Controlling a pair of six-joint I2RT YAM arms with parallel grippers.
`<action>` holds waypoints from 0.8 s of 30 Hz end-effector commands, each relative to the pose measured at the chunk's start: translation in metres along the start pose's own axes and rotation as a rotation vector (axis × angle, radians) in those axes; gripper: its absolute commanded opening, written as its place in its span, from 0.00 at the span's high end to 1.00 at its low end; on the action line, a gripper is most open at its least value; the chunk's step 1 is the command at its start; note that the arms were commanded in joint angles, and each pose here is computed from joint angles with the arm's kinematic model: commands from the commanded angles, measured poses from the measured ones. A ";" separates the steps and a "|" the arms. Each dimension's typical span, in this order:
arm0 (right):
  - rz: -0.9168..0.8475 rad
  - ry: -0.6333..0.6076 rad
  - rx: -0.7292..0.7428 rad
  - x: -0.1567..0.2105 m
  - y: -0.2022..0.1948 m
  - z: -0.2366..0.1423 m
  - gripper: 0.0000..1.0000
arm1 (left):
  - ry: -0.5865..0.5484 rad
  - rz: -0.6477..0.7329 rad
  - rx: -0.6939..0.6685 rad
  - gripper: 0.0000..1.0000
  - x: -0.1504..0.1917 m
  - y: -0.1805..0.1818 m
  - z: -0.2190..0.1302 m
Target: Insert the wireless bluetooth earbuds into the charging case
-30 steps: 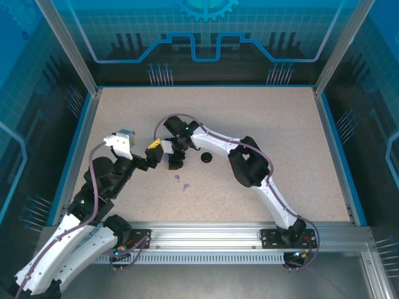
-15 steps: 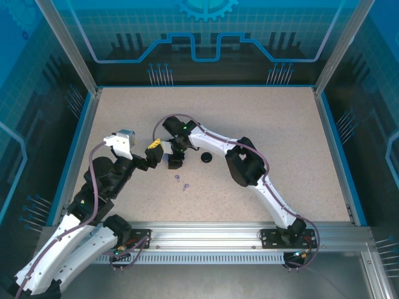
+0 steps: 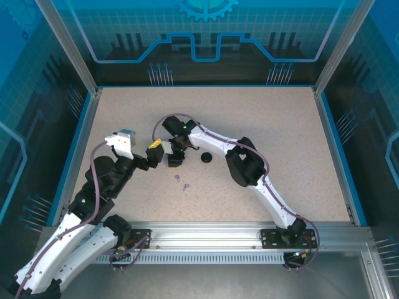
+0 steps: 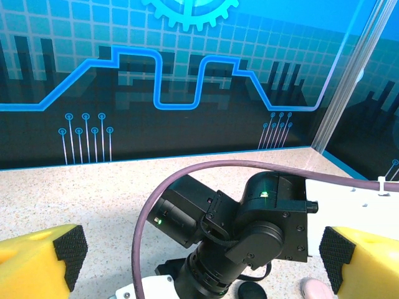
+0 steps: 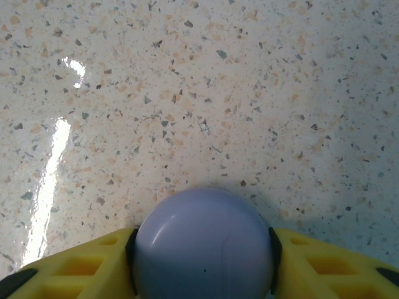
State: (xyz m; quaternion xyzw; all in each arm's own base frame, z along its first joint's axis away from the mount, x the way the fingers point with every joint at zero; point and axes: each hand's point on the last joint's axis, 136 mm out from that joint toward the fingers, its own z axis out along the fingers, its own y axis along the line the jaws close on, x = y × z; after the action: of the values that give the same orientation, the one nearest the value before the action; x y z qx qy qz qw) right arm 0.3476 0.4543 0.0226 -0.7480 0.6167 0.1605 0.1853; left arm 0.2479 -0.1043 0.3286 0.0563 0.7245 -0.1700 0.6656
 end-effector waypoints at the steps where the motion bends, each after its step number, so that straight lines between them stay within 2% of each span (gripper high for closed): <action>1: 0.021 0.020 -0.004 0.007 0.000 -0.002 0.51 | -0.044 0.015 -0.017 0.01 -0.016 0.003 -0.003; 8: 0.081 -0.104 0.085 -0.007 -0.011 -0.047 0.52 | -0.042 -0.008 -0.002 0.01 -0.014 0.000 -0.002; 16: 0.122 -0.203 0.276 -0.006 -0.006 -0.133 0.53 | -0.031 -0.079 0.067 0.01 -0.014 -0.013 0.005; 21: 0.149 -0.246 0.399 0.005 0.014 -0.192 0.53 | 0.088 -0.120 0.045 0.02 -0.010 -0.015 0.013; 24: 0.147 -0.281 0.472 0.010 0.031 -0.228 0.53 | 0.125 -0.146 0.089 0.03 -0.010 -0.025 0.016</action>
State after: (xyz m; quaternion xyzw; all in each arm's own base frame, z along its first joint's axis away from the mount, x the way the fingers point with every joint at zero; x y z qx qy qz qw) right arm 0.3212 0.3459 0.1897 -0.6352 0.6573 0.1361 0.3820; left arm 0.2620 -0.1256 0.3311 0.0459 0.7568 -0.2141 0.6158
